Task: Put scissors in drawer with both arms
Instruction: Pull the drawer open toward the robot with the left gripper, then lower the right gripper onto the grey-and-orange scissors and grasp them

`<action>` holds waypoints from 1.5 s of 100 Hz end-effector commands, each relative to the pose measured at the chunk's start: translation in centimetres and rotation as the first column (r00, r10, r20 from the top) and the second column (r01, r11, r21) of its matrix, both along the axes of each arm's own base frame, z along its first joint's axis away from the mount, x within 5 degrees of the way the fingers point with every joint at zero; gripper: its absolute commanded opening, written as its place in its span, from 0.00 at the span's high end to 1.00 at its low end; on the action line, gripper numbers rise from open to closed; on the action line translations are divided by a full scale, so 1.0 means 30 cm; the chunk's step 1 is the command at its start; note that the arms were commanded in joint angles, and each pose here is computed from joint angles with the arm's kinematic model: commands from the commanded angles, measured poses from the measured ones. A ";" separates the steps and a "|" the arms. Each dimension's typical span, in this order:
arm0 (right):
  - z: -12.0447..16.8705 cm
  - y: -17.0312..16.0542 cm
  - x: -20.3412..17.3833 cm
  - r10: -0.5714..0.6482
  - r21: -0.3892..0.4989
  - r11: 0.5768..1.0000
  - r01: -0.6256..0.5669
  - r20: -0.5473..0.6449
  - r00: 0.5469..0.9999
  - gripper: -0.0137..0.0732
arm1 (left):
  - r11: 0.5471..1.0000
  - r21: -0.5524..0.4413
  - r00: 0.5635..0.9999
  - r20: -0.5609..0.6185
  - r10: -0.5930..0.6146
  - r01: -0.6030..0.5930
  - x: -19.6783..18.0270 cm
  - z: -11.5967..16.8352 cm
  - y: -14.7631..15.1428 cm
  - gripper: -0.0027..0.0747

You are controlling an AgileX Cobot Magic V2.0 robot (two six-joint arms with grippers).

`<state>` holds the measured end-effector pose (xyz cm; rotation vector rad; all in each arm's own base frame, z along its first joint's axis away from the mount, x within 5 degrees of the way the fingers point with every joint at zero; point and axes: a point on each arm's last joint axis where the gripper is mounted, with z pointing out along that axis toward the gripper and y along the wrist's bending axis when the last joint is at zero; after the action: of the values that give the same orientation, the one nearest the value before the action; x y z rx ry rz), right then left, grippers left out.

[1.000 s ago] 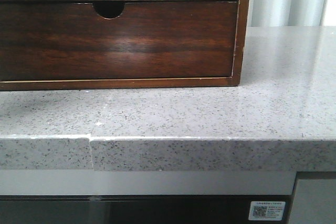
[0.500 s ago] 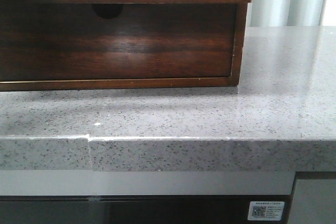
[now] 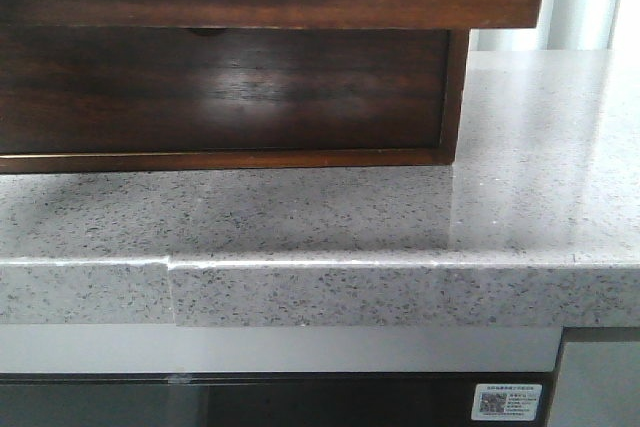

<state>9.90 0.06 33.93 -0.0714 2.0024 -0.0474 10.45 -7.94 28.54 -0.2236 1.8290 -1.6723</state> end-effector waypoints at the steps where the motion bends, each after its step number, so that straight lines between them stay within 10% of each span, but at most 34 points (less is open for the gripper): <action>1: 0.051 0.000 0.011 -0.001 0.001 1.000 0.001 0.088 0.996 0.26 | 0.989 0.128 0.973 0.206 -0.102 0.076 -0.038 0.043 -0.015 0.99; 15: 0.050 0.000 0.011 -0.001 0.001 1.000 0.001 0.086 0.996 0.26 | 0.988 0.131 0.974 0.204 -0.102 0.076 -0.038 0.042 -0.015 0.93; 40: 0.054 0.000 0.012 0.000 0.001 1.000 0.000 0.099 0.995 0.26 | 0.985 0.163 0.975 0.201 -0.096 0.063 -0.035 0.033 -0.013 0.53; 78: 0.055 -0.005 0.013 -0.004 -0.029 1.000 0.007 0.103 0.995 0.26 | 0.925 0.365 0.968 0.173 -0.181 0.107 -0.072 0.014 -0.011 0.53; 99: 0.052 -0.007 0.011 -0.007 -0.034 0.999 0.010 0.088 0.996 0.26 | 0.807 0.591 0.972 0.181 -0.152 0.016 -0.131 0.074 0.028 0.53; 128: 0.015 -0.079 0.029 -0.266 -0.013 0.964 0.266 -0.085 0.960 0.26 | 0.484 0.808 0.912 0.406 -0.048 -0.334 -0.223 0.278 0.138 0.53; 150: 0.038 -0.118 0.131 -0.345 -0.034 0.938 0.345 -0.210 0.915 0.26 | 0.443 0.800 0.871 0.485 -0.078 -0.405 -0.205 0.323 0.148 0.53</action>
<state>12.37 -2.82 33.31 0.2762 2.2517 -0.2316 3.62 -3.48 36.81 0.4182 2.0259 -0.3554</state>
